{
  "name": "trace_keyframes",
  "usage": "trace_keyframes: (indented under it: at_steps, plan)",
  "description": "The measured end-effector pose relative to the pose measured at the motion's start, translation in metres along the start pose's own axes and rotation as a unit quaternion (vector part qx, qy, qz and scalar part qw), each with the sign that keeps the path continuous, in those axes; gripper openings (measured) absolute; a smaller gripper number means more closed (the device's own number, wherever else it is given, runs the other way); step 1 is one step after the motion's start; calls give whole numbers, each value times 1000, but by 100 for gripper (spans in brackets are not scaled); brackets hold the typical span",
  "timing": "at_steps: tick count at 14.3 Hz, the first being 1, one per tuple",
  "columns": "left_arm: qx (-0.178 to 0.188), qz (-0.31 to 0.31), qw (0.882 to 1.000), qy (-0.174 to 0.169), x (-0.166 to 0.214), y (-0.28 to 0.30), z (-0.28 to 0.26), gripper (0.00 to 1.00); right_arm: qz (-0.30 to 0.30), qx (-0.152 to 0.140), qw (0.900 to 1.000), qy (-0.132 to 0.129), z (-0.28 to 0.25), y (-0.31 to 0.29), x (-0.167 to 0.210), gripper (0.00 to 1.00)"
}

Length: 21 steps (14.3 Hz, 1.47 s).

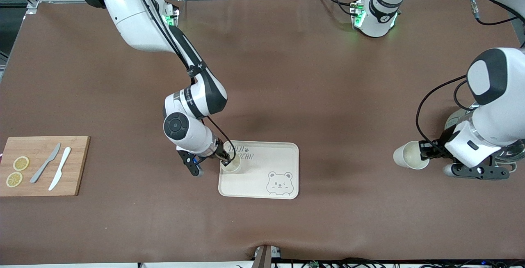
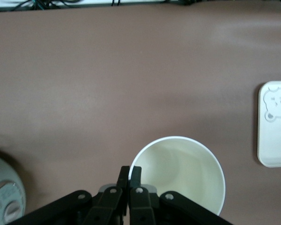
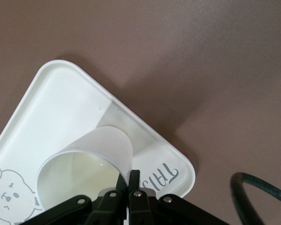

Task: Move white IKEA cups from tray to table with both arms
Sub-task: 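Carry the cups apart, left gripper toward the pot, right toward the board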

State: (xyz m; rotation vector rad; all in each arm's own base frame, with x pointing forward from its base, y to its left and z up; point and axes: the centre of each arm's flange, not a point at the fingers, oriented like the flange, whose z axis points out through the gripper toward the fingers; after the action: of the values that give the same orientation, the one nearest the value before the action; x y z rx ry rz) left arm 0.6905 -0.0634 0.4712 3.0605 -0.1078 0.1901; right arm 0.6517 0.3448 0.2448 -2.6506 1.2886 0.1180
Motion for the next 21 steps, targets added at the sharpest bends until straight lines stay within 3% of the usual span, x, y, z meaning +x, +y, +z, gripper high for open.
trace_keyframes:
  at_steps: [6, 15, 21]
  plan:
    - [-1, -12, 999, 47, -22, -8, 49, 4, 9, -27, 1000, -10, -28, -1, 20, 2]
    - [-1, -13, 998, 69, -48, -2, 125, 4, -44, -76, 995, -44, -105, 34, 83, 2]
    - [0, -12, 998, 62, -52, -1, 153, 4, -115, -111, 987, -30, -109, 79, 134, 2]
